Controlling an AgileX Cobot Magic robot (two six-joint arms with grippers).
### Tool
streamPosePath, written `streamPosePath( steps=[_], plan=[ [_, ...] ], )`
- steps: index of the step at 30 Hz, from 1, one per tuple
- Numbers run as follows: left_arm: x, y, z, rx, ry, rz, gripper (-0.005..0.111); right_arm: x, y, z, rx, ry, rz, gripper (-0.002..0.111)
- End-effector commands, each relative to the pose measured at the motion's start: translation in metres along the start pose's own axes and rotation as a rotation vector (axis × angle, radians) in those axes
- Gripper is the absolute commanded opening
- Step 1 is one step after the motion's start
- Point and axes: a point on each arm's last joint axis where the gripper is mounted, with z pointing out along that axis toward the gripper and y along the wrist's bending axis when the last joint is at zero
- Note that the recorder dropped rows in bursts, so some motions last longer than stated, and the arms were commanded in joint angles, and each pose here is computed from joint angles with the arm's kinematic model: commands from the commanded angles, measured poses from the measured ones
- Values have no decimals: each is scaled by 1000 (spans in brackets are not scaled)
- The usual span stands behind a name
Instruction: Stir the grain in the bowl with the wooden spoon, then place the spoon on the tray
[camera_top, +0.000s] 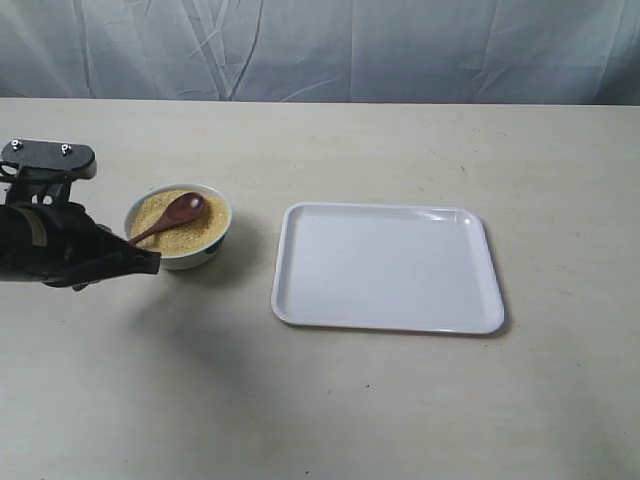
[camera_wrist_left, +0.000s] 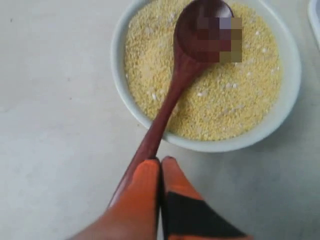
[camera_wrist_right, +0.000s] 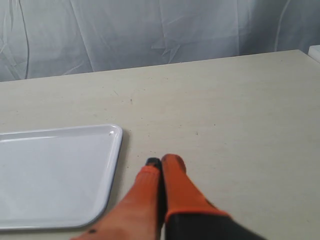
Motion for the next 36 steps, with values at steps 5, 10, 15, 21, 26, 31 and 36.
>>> streamPosePath(
  steps=[5, 10, 15, 21, 26, 31, 36],
  plan=[
    [-14, 0, -4, -12, 22, -90, 0, 0, 0, 0, 2, -10, -3, 0],
    [-3, 1, -6, -42, 167, -133, 0, 0, 0, 0, 2, -10, -3, 0],
    [1, -6, -7, 12, 217, -118, 0, 0, 0, 0, 2, -10, -3, 0],
    [3, -12, 6, 35, 241, -64, 0, 0, 0, 0, 2, -10, -3, 0],
    [-2, -8, 24, -3, 326, 48, 0, 0, 0, 0, 2, -13, -3, 0],
    [-19, -8, 30, -14, 278, 104, 0, 0, 0, 0, 2, -13, -3, 0],
    [-37, 0, 29, -66, 247, 132, 0, 0, 0, 0, 2, -13, -3, 0]
  ],
)
